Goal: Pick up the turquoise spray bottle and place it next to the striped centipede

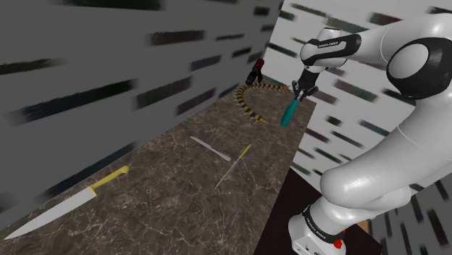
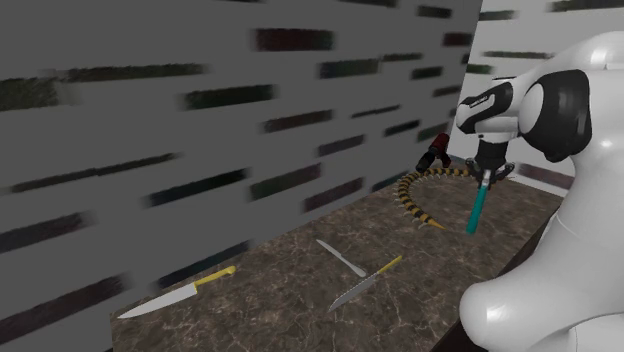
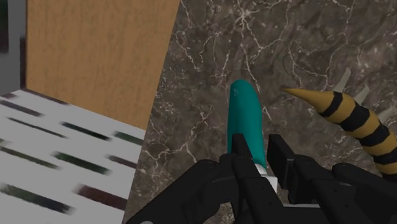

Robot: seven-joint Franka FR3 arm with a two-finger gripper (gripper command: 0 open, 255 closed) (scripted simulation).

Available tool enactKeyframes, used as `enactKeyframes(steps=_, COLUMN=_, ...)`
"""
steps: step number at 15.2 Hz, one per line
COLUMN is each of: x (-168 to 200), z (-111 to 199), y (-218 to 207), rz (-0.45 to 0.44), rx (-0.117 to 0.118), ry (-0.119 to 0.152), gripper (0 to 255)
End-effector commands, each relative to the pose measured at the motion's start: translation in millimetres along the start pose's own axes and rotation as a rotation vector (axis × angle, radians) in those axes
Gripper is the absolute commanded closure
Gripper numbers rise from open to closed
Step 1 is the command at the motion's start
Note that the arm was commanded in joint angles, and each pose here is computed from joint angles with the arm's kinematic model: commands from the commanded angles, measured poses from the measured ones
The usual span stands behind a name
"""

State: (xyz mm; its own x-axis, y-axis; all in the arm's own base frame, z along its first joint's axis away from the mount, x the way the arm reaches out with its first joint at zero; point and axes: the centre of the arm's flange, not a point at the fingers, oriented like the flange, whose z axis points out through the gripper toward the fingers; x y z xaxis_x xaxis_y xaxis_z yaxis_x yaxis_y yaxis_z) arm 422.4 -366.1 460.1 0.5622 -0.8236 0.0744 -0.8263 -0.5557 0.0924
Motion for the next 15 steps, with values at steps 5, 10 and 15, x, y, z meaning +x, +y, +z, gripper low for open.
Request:
enactKeyframes(steps=5, x=-1, z=31, y=-2, rz=0.0, rx=0.0, ry=0.001, gripper=255)
enactKeyframes(steps=10, x=-2, z=35, y=-3, rz=0.0, rx=0.0, ry=0.001, gripper=255)
enactKeyframes(steps=15, x=-2, z=35, y=-3, rz=0.0, rx=0.0, ry=0.001, gripper=0)
